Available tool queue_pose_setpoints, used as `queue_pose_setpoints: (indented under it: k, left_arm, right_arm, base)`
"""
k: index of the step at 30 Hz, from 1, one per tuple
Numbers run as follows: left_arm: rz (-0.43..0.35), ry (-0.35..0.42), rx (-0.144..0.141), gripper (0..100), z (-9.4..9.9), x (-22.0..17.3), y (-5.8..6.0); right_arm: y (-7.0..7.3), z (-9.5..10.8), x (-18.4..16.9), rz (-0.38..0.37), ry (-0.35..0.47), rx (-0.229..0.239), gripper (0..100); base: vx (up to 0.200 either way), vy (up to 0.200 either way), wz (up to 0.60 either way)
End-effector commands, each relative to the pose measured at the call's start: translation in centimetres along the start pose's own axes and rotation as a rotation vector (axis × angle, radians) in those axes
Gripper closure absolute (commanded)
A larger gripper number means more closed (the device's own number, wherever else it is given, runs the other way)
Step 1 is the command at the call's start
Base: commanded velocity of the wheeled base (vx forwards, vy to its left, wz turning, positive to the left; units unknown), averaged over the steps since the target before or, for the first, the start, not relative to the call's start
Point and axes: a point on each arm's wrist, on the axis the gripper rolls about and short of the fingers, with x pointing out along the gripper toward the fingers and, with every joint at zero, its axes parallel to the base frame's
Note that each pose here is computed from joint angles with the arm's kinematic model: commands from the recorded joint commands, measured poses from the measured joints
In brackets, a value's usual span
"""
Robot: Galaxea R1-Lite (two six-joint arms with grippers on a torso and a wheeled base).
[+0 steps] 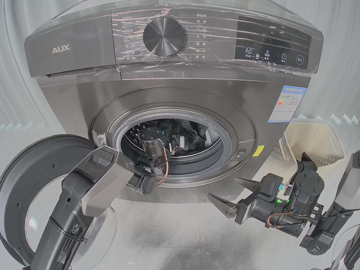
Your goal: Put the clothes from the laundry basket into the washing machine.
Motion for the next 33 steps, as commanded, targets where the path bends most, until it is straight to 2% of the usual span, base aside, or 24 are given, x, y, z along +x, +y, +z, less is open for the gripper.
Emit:
queue_pose_setpoints:
  k: [1, 13, 14, 21, 26, 33]
  left_arm:
    - [0.035, -0.08, -0.012, 100, -0.1, 1.9, 0.5]
    - [0.043, -0.089, -0.01, 100, -0.5, 2.4, 0.8]
    - [0.045, -0.088, -0.01, 0, -0.4, 2.4, 0.9]
    - [0.044, -0.071, -0.012, 0, -0.7, 2.2, 0.9]
    - [0.031, -0.035, -0.008, 0, -0.4, 1.5, 0.4]
    - [-0.027, 0.034, -0.005, 0, 1.1, -1.4, -2.0]
  right_arm:
    - [0.0, 0.0, 0.0, 0.0, 0.0, 0.0, 0]
    - [0.0, 0.0, 0.0, 0.0, 0.001, 0.0, 0]
    - [0.0, 0.0, 0.0, 0.0, 0.001, 0.0, 0]
    - [0.0, -0.1, 0.0, 0.0, 0.003, 0.0, 0]
    - [0.0, 0.0, 0.0, -0.001, 0.001, 0.0, 0]
    - [-0.2, 0.2, -0.1, -0.007, -0.008, 0.001, 0]
  base:
    - [0.0, 0.0, 0.0]
    - [0.0, 0.0, 0.0]
    - [0.0, 0.0, 0.0]
    - [0.0, 0.0, 0.0]
    - [0.0, 0.0, 0.0]
    - [0.0, 0.0, 0.0]
